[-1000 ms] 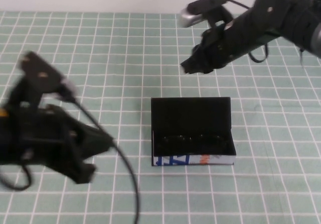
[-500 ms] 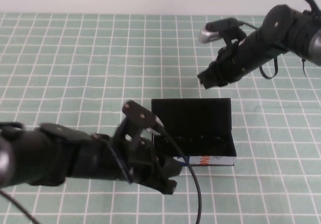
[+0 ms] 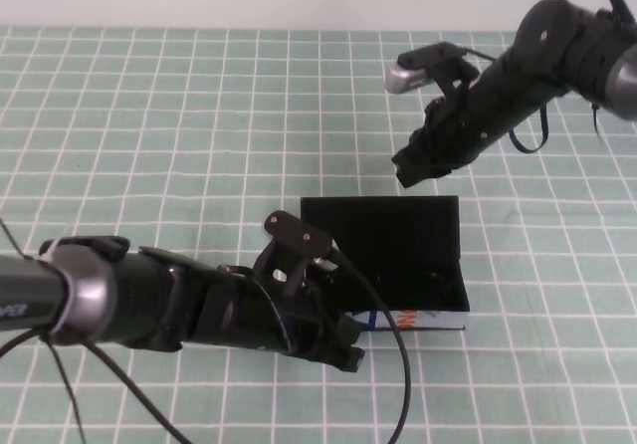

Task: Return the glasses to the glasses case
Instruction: Close the glasses case

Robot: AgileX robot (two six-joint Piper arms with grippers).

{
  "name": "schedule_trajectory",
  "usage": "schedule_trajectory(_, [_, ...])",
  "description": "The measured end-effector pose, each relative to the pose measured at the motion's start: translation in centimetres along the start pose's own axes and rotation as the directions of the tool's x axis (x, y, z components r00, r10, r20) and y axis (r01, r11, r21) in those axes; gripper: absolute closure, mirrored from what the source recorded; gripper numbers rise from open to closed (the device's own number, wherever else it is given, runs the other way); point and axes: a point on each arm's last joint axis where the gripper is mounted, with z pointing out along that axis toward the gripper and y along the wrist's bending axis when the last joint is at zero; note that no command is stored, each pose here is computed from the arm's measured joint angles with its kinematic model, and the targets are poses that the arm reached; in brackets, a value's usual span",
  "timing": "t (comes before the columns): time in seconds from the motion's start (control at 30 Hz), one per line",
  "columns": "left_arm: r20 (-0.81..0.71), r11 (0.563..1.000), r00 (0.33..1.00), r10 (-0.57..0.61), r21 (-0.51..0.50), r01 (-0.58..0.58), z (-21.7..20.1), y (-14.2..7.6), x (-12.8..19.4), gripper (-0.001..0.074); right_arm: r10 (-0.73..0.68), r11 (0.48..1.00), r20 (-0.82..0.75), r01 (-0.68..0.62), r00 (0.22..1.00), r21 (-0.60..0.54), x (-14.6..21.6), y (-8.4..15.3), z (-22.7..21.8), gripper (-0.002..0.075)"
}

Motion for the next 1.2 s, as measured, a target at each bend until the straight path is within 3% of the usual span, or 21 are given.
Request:
schedule_trajectory(0.27, [-0.014, 0.999, 1.000, -0.010, -0.031, 0.010, 1.0, 0.7, 0.0, 0.0737, -0.031, 0.998, 0.023, 0.032, 0.999, -0.054, -0.9, 0.7, -0.9, 0.0737])
schedule_trajectory(0.67, [-0.015, 1.000, 1.000, -0.011, -0.022, 0.011, 1.0, 0.6, 0.1, 0.0737, -0.021, 0.998, -0.039, 0.019, 0.999, -0.057, 0.1, -0.6, 2.3, 0.0737])
schedule_trajectory(0.93, [-0.015, 1.000, 1.000, -0.011, -0.022, 0.011, 1.0, 0.6, 0.1, 0.0737, -0.093, 0.966, -0.037, 0.081, 0.995, -0.247, -0.7, 1.3, 0.8, 0.0737])
schedule_trajectory(1.2, [-0.016, 0.999, 1.000, -0.015, -0.032, 0.014, 1.0, 0.7, 0.1, 0.0737, -0.121, 0.951, -0.003, 0.115, 0.993, -0.287, -1.4, 2.9, 0.6, 0.0737])
